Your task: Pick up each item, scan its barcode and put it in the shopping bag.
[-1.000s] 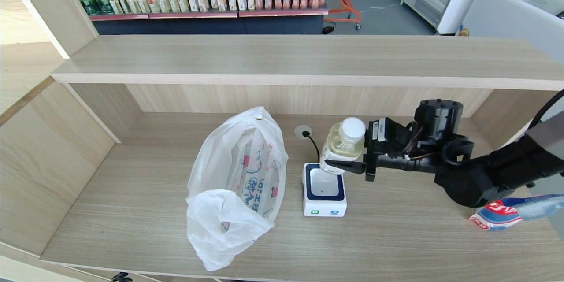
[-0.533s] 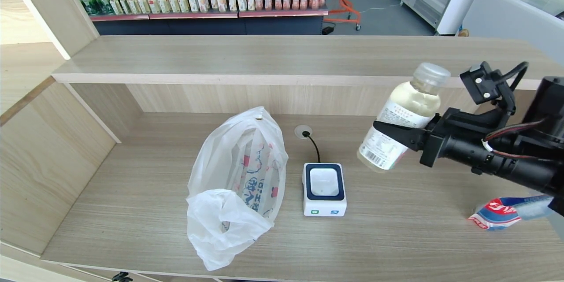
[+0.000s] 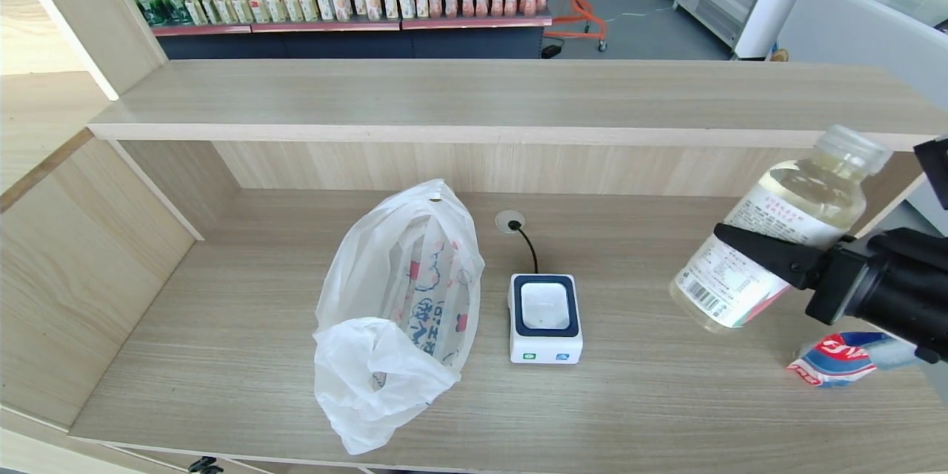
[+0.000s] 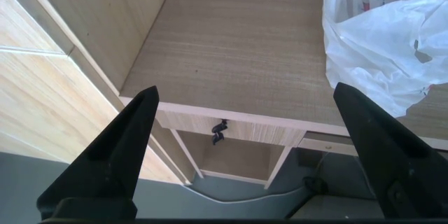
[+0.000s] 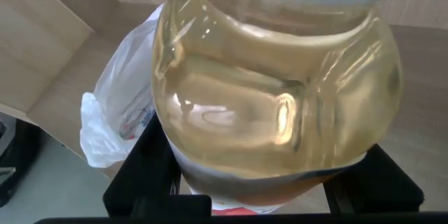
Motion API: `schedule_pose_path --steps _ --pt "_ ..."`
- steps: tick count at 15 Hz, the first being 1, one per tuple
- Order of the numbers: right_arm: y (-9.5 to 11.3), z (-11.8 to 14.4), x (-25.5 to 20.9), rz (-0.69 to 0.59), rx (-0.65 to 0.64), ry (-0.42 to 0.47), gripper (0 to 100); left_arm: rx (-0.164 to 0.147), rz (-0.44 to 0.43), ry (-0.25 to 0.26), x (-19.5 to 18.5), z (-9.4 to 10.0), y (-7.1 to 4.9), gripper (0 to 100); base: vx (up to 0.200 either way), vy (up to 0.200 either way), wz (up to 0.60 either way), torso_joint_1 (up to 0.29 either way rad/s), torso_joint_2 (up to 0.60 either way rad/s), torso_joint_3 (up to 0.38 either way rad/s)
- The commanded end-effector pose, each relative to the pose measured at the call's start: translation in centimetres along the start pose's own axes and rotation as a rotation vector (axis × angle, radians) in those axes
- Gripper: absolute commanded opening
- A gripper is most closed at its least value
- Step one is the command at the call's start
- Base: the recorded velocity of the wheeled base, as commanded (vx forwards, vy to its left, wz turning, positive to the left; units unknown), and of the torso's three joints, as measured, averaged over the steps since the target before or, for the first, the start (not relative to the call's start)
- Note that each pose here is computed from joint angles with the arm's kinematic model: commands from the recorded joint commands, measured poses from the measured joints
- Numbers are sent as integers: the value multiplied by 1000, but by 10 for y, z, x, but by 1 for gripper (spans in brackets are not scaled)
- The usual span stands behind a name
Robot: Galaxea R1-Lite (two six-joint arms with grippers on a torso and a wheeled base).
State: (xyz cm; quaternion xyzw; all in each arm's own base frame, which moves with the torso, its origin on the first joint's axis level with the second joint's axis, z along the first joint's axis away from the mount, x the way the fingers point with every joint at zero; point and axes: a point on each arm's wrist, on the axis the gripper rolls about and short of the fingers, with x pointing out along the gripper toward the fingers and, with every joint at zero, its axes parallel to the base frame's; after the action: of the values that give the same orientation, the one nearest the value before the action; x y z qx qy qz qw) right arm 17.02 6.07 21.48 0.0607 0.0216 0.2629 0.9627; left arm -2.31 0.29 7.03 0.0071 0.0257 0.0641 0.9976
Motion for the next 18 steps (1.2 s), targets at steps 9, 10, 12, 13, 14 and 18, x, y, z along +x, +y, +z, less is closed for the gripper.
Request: schedule_pose_path --steps 9,10,12,13,14,18 --pt "3 -5 -29 -12 109 14 0 0 0 1 0 0 0 100 -67 0 0 3 1 0" --pt "3 -2 -26 -5 120 10 0 0 0 0 0 0 0 100 0 200 0 22 7 2" --pt "2 0 -19 -5 146 16 0 -2 0 0 0 0 0 100 0 200 0 7 5 2" --pt "1 1 -15 -6 158 19 0 -2 0 0 0 0 0 100 0 200 0 2 -7 7" --pt "0 2 -11 -6 160 22 0 -3 0 0 0 0 0 100 0 200 0 27 17 2" --pt "-5 2 14 -7 170 59 0 -3 0 0 0 0 0 100 0 200 0 4 5 4"
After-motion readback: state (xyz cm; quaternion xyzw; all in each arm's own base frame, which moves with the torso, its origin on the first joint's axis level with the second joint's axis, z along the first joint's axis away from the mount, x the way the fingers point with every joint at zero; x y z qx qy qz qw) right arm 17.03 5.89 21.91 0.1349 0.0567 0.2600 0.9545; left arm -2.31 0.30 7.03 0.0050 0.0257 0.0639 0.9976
